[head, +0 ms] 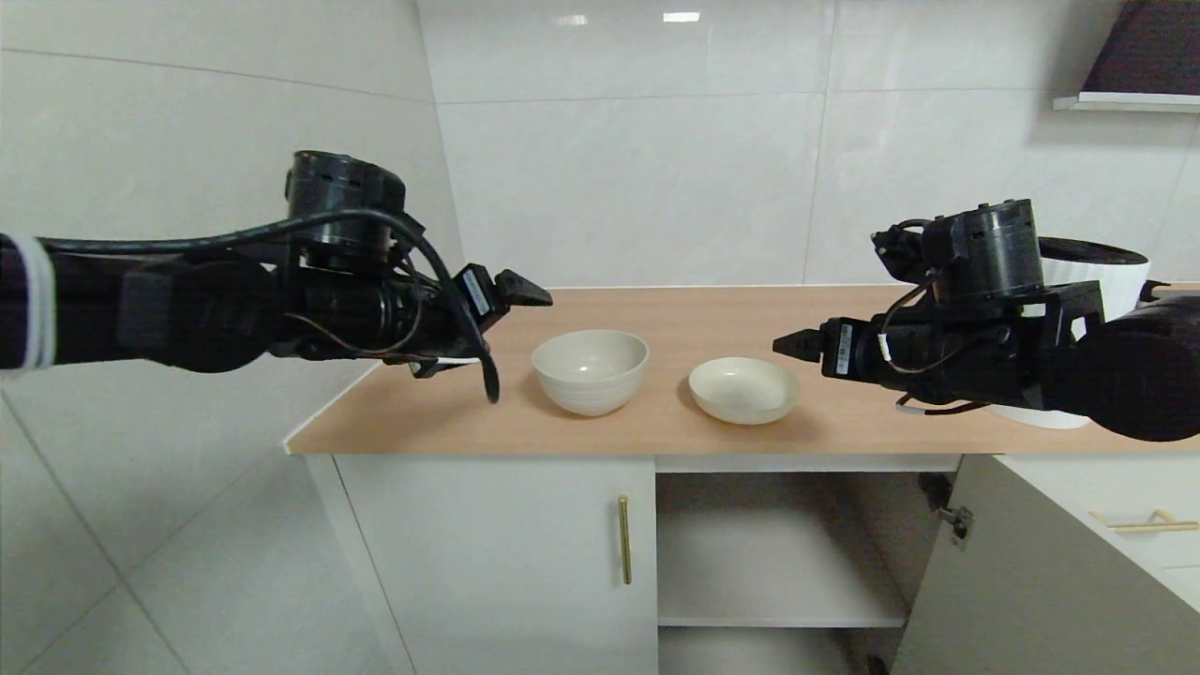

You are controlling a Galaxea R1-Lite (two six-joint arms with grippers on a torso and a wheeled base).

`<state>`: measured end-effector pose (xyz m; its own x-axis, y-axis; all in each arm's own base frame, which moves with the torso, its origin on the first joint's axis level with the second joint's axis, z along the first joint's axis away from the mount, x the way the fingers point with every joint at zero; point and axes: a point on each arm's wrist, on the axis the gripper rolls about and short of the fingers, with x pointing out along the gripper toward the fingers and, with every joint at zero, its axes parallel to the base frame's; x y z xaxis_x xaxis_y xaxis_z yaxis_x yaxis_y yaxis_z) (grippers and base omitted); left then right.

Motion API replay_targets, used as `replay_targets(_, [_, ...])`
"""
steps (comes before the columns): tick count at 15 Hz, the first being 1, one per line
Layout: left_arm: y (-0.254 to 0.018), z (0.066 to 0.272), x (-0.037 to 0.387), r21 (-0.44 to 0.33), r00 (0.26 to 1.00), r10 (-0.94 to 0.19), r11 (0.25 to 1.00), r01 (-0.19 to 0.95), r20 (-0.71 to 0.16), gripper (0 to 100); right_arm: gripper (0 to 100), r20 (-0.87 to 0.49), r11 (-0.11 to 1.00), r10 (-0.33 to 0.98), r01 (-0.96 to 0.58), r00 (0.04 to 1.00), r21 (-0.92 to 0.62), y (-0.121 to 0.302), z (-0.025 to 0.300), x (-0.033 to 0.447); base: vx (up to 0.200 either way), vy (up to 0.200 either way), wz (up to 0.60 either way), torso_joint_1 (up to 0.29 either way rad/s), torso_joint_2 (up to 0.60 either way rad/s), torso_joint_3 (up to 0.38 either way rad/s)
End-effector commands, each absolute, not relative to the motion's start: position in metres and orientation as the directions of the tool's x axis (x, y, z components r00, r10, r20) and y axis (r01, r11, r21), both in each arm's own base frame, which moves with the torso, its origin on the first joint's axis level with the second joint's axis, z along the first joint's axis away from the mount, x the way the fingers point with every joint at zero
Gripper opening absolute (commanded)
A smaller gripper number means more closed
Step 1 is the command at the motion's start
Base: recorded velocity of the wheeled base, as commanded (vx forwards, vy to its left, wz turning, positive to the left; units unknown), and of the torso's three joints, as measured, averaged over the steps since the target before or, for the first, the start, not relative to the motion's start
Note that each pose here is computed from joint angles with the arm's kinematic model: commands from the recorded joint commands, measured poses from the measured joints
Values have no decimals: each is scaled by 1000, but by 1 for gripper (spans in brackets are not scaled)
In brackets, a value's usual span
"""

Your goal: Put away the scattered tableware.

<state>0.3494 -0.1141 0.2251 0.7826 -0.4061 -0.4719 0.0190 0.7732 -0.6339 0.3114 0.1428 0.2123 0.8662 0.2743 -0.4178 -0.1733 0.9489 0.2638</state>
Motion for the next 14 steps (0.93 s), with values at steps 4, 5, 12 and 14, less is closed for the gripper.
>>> replay_targets(4, [-134, 159, 407, -522, 798, -189, 834, -178, -573, 100, 100, -427, 950, 275, -174, 861, 261, 144, 209, 311, 0, 0, 0, 0, 0, 0])
replay_targets(5, [-138, 155, 408, -520, 792, -193, 836, -176, -579, 100, 100, -427, 949, 275, -173, 861, 262, 144, 209, 311, 0, 0, 0, 0, 0, 0])
replay_targets(12, [-141, 145, 412, -527, 779, -196, 827, -195, -595, 100, 100, -429, 949, 276, -174, 860, 262, 144, 209, 310, 0, 0, 0, 0, 0, 0])
replay_targets(14, [-141, 147, 411, -530, 782, -197, 825, -194, -592, 100, 100, -429, 949, 276, -174, 860, 262, 144, 209, 310, 0, 0, 0, 0, 0, 0])
